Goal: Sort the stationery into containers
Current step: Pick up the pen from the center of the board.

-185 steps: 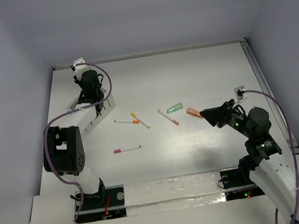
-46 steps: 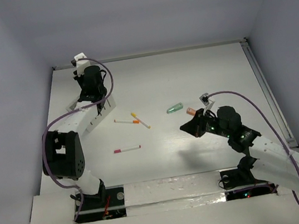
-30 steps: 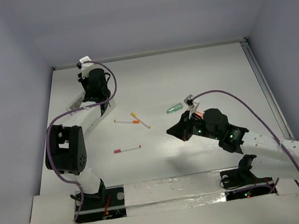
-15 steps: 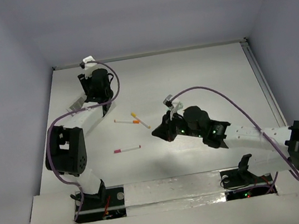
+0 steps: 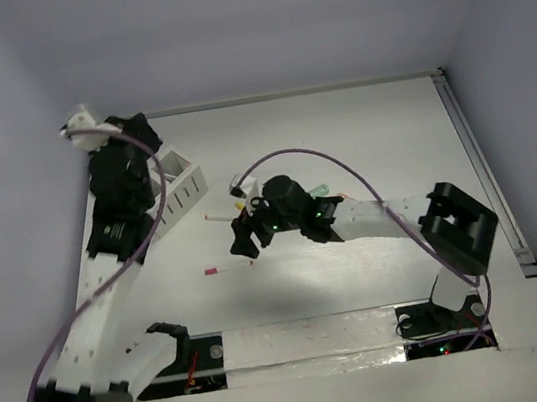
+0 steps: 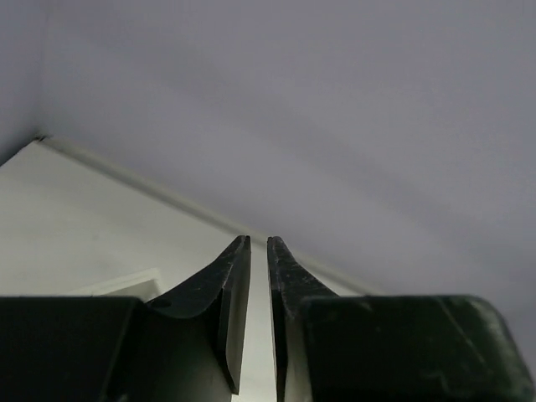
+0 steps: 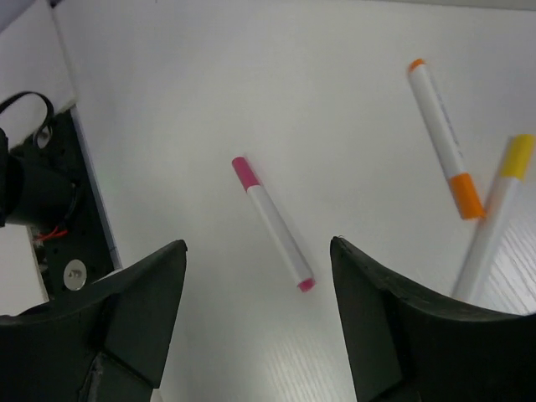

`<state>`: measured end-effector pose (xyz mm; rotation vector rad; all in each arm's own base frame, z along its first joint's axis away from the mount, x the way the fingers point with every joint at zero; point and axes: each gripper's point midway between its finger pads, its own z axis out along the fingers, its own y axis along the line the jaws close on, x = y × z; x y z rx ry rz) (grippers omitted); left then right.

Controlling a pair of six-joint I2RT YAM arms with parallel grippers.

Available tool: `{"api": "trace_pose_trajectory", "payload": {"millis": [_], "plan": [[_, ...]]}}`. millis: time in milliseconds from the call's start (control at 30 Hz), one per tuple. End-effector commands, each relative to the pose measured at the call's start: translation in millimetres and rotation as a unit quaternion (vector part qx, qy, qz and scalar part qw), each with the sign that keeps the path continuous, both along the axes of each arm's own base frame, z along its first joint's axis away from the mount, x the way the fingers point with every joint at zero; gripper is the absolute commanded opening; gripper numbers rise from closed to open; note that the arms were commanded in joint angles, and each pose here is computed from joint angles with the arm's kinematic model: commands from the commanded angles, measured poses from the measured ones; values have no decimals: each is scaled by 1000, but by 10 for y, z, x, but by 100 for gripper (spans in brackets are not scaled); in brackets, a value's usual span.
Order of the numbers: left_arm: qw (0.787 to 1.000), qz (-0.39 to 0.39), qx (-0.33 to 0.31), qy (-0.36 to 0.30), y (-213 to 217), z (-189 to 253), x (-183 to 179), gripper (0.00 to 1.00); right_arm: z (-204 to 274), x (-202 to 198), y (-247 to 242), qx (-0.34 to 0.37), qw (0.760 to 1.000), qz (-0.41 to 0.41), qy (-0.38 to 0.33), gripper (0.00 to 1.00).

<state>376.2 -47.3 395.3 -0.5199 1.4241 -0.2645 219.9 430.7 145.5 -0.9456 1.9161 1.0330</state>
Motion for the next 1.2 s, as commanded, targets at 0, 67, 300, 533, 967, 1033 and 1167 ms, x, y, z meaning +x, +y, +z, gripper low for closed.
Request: {"api": "trace_pose_trajectory", "payload": {"millis": [0, 67, 300, 533, 967, 1033, 1167], "plan": [[995, -72, -51, -49, -90, 331, -581, 11, -116, -187, 345, -21, 995, 101, -1, 75], [995, -75, -38, -51, 0, 331, -907, 11, -156, -124, 477, -45, 992, 114, -11, 76], [997, -75, -17, -30, 169, -12, -1461, 14, -758, -198, 735, -142, 979, 143, -29, 87], [992, -120, -15, -37, 75, 31, -1702, 17, -1038, -152, 823, -220, 963, 140, -72, 83], [985, -127, -32, -109, 170, 423, -2101, 22, -1455, 69, 599, -366, 908, 49, -197, 36], [985, -128, -29, -112, 173, 462, -2130, 22, -1474, 116, 551, -376, 903, 37, -206, 34], [985, -127, -27, -113, 173, 453, -2115, 22, -1505, 51, 549, -383, 897, 43, -216, 32]]}}
